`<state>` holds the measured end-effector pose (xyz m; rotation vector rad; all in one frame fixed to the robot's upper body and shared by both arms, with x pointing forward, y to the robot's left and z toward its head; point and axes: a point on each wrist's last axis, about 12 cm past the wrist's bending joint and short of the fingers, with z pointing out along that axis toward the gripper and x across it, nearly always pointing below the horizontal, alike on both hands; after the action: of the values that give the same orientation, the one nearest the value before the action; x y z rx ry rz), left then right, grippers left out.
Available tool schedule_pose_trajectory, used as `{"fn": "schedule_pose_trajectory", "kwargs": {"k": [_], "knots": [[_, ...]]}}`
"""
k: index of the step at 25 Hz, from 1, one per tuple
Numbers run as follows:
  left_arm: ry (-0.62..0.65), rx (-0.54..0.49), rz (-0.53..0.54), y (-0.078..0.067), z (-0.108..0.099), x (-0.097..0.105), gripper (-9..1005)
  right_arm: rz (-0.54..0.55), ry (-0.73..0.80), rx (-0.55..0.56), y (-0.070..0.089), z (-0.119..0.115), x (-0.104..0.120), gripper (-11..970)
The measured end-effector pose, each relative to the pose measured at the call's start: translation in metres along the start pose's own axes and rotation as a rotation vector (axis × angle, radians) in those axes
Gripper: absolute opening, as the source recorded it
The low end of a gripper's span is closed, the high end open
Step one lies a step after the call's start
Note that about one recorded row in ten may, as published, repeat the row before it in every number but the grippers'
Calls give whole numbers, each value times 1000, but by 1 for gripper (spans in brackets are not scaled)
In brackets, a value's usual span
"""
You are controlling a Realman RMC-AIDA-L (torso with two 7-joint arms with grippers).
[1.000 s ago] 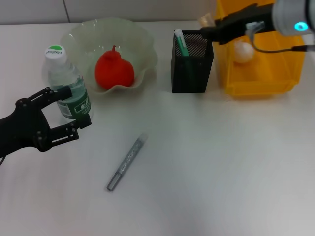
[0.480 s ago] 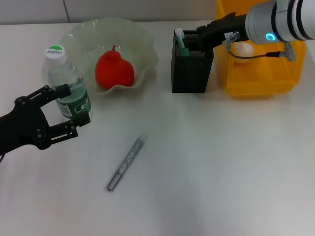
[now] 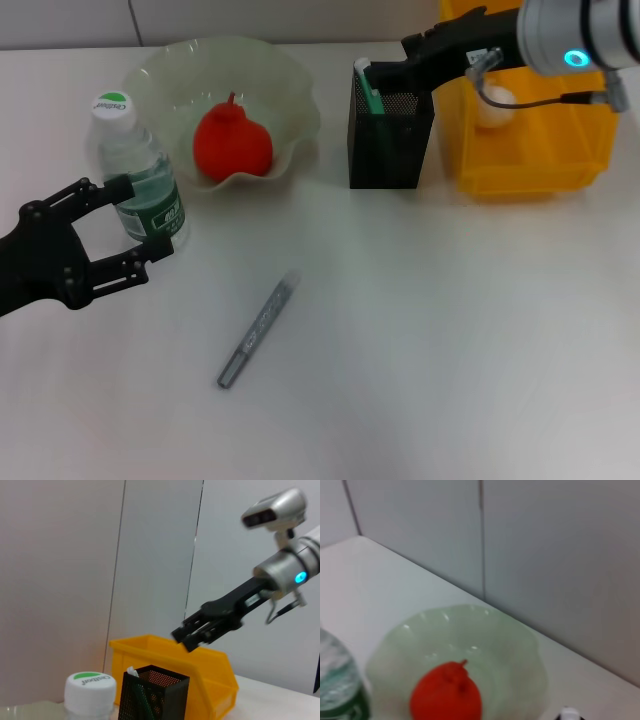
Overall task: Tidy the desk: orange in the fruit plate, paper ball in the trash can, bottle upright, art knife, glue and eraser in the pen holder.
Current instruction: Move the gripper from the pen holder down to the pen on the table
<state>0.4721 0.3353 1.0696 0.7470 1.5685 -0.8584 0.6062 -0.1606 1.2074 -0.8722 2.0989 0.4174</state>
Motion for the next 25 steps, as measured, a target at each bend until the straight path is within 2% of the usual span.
{"fn": "schedule_pose_trajectory", "kwargs": {"k": [7, 14, 17, 20, 25], "knots": [[47, 11, 4, 6, -12, -15, 861, -51, 74, -81, 28, -37, -6, 572], [176, 27, -8, 3, -22, -45, 861, -59, 216, -158, 41, -49, 8, 572], [195, 31, -11, 2, -22, -50, 861, -76, 248, -184, 42, -53, 19, 573], [269, 55, -60, -1, -23, -72, 860, -98, 236, -237, 39, -58, 36, 573], [353, 55, -76, -4, -16, -95, 860, -60, 173, -317, 17, -66, 65, 573]]}}
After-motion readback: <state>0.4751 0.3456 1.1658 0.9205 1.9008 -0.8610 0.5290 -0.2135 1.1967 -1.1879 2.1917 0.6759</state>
